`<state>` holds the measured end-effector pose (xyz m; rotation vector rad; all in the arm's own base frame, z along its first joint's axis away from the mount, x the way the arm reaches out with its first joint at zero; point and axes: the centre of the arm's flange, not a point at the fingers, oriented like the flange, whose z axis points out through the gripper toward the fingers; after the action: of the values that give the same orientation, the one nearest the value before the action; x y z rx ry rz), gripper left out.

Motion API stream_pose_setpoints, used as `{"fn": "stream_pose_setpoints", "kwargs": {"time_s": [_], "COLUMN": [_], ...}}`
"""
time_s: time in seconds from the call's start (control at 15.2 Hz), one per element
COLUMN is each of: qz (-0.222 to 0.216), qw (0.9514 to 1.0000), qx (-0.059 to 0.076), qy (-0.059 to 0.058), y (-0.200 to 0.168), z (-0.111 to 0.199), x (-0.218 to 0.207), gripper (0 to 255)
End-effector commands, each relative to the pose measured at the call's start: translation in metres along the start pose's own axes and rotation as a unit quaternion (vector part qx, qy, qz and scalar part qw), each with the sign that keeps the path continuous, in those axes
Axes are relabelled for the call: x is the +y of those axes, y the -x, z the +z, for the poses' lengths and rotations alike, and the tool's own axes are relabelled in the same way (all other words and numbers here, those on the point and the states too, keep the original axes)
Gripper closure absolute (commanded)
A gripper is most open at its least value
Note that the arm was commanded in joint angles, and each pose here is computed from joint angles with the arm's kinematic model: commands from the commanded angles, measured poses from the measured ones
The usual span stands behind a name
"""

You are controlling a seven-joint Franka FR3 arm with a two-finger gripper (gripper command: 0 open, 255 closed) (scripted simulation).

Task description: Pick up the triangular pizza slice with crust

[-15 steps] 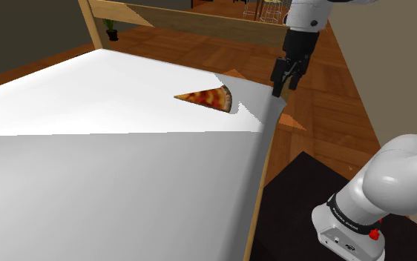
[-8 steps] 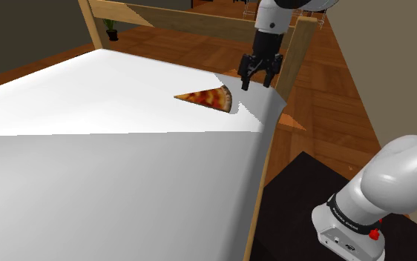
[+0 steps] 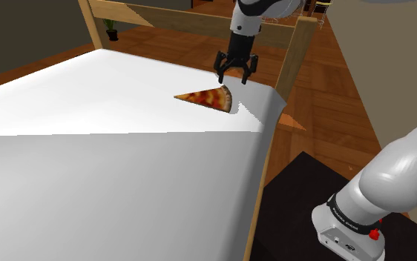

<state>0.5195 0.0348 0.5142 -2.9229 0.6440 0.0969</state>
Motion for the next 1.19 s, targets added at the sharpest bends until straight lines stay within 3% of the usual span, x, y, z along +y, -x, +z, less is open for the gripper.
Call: {"fn": "stream_pose_setpoints", "kwargs": {"time_s": [0.0, 0.59, 0.66, 1.12], "qz": [0.018, 0.018, 0.018, 0.018], "qw": [0.9998, 0.9998, 0.9998, 0.9998], "qx": [0.002, 0.002, 0.002, 0.002], "qy": [-0.003, -0.003, -0.003, -0.003], "y": [-0.013, -0.017, -0.017, -0.017], "z": [0.002, 0.041, 0.040, 0.041], "x": [-0.001, 0.004, 0.004, 0.004], "gripper": [0, 0, 255, 255]}}
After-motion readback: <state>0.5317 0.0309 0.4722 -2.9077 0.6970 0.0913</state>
